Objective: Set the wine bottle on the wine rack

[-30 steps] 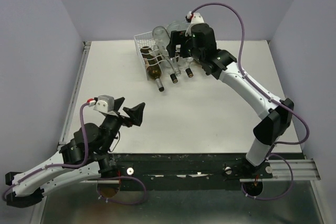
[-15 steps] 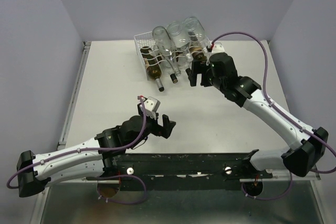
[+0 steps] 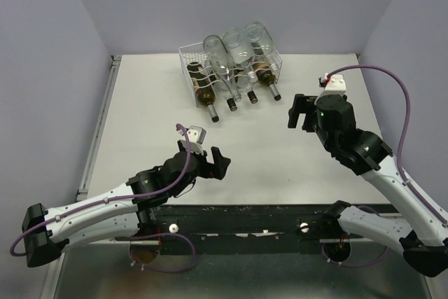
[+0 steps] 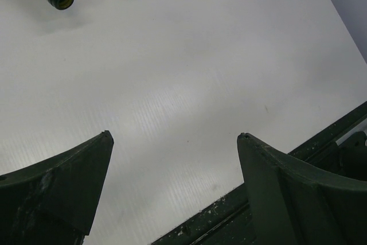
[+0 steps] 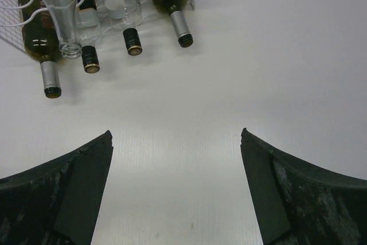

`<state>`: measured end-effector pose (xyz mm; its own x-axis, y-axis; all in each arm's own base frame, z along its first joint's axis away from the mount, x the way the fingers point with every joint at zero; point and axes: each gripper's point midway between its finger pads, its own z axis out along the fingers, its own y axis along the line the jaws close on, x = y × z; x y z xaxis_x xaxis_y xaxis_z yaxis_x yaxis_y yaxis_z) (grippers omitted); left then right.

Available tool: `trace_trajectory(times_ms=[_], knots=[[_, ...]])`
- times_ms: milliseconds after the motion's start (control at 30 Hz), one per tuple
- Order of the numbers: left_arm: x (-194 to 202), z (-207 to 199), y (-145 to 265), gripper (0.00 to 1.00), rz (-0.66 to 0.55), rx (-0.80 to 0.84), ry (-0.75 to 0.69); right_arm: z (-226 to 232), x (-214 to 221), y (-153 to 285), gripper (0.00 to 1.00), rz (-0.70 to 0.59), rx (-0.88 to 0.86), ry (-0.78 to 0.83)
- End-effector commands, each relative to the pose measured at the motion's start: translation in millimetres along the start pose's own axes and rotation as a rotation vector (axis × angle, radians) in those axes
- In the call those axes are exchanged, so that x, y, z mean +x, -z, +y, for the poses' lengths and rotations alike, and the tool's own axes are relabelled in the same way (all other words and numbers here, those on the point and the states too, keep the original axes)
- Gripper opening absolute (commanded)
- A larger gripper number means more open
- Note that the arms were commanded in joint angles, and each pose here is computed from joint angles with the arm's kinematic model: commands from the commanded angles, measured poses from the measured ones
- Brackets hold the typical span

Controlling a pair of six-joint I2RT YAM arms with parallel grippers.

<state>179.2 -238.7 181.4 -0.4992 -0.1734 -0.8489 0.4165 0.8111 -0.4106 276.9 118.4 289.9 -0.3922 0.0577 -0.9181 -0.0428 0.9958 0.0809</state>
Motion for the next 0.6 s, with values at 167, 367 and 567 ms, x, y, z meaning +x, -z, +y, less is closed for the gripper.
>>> trace_trajectory(times_ms=[167, 367, 567], knots=[[-52.5, 2.2, 10.2, 0.99, -0.116, -0.067, -0.129, -26.6, -2.4, 27.4, 0.99, -0.027, 0.053, -0.036], [-97.3, 3.0, 38.6, 0.99, -0.194, -0.101, -0.144, -34.6, -9.2, 48.7, 0.99, -0.045, 0.026, -0.034], [-121.7, -1.8, 68.8, 0.99, -0.259, -0.032, -0.127, -44.1, -14.4, 69.1, 1.00, -0.034, 0.016, 0.000]])
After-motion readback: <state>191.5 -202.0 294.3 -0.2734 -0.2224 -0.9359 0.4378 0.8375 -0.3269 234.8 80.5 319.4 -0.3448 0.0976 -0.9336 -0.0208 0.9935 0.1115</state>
